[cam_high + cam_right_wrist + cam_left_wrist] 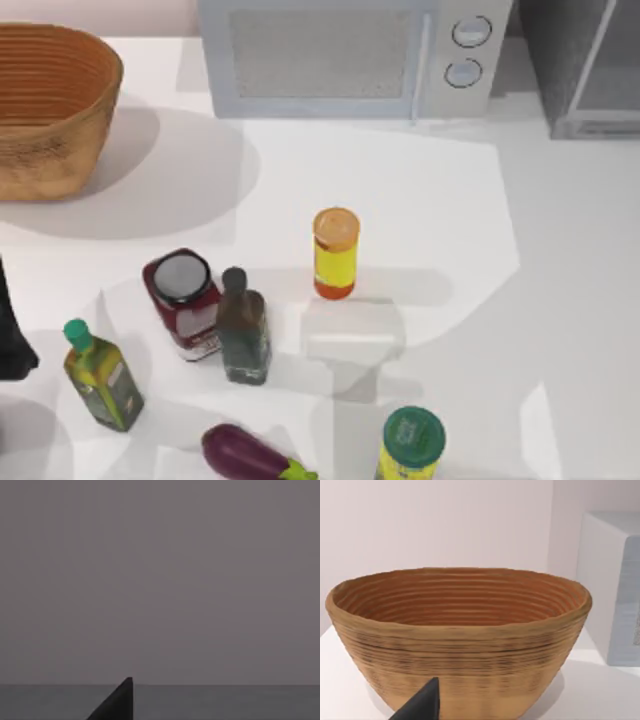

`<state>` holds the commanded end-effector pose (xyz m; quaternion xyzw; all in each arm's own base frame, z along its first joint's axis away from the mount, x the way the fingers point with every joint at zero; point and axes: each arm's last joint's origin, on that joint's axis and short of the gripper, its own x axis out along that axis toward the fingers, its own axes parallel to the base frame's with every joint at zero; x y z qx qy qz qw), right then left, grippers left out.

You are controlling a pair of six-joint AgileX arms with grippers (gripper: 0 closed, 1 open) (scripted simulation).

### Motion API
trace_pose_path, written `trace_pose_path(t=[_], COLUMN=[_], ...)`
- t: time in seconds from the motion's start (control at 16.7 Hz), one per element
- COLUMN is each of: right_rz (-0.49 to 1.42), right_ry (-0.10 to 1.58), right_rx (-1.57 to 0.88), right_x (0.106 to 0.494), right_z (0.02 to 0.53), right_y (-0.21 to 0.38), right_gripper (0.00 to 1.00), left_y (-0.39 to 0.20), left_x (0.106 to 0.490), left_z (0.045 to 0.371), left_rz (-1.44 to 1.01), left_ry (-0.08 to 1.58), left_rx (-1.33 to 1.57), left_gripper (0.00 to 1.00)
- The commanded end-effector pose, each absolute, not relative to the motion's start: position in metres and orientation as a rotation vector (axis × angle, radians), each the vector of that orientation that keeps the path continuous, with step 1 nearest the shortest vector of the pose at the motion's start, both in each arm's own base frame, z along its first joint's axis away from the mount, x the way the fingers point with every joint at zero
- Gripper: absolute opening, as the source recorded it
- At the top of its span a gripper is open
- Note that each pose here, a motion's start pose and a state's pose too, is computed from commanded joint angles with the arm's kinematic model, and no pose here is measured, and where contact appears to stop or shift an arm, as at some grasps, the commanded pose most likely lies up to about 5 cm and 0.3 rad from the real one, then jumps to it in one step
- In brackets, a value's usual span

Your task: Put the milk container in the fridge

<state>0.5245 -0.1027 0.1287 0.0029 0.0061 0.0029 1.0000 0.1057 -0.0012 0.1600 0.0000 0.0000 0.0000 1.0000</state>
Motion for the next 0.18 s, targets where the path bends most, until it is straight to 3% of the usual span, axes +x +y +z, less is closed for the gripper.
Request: trace_pose_path(t=[0.18], right_rz=[0.006], right_ry=[0.012], right_rx=[0.006], right_x=[0.5245], right_z=[0.1287], right_y=[-0.1027], right_gripper=[1.00], left_y=[-0.0012], left_x=[0.1057], left_z=[0.1600], left_rz=[0.000], left_ry=[0.000], left_rx=[0.000], left_gripper=[1.00])
